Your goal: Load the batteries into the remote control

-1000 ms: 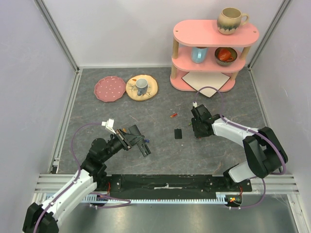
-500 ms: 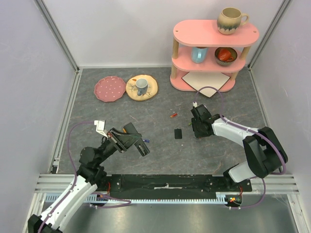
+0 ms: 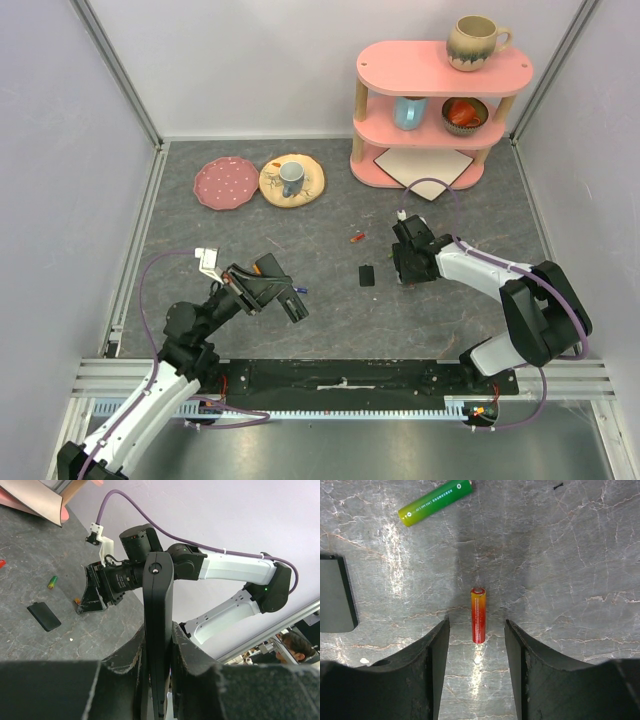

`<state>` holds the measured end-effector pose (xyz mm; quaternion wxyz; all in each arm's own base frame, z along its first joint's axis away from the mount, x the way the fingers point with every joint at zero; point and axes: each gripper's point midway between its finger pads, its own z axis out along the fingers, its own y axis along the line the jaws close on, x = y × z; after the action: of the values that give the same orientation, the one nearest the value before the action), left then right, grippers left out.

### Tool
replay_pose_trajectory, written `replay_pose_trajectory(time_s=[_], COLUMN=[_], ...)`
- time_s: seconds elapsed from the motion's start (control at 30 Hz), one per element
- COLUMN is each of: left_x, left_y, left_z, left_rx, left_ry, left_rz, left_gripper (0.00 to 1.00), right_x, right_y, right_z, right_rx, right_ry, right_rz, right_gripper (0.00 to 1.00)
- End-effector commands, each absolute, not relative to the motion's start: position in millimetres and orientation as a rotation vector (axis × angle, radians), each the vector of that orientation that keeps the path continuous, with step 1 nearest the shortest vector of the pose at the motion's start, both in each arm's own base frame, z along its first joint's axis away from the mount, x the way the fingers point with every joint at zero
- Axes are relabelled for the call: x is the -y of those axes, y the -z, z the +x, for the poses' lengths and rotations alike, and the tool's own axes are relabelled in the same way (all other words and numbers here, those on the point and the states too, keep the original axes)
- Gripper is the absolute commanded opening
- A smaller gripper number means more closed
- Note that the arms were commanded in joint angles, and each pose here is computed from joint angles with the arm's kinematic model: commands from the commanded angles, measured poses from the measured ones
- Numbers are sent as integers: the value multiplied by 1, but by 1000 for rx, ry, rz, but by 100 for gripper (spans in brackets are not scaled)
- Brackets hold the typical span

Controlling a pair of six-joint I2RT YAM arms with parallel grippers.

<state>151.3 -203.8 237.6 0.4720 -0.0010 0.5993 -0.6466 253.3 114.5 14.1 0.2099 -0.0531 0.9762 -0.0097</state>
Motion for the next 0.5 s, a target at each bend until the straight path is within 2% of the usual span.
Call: replay_pose_trajectory(time_s=[0.0,0.47], left_x=[207,204], left_y=[-188,-180], left_z=[149,154], left_rx=[-1546,-1572], left_ry=[1560,1551], left_rz=[31,-33], left_gripper=[2,2], right_x=[-108,-107], right_y=[-10,-16], right_z=[243,248], right_rx=[-2762,-2726], right_ry=[81,83], right_rz=[-176,-154], right_gripper=[57,62])
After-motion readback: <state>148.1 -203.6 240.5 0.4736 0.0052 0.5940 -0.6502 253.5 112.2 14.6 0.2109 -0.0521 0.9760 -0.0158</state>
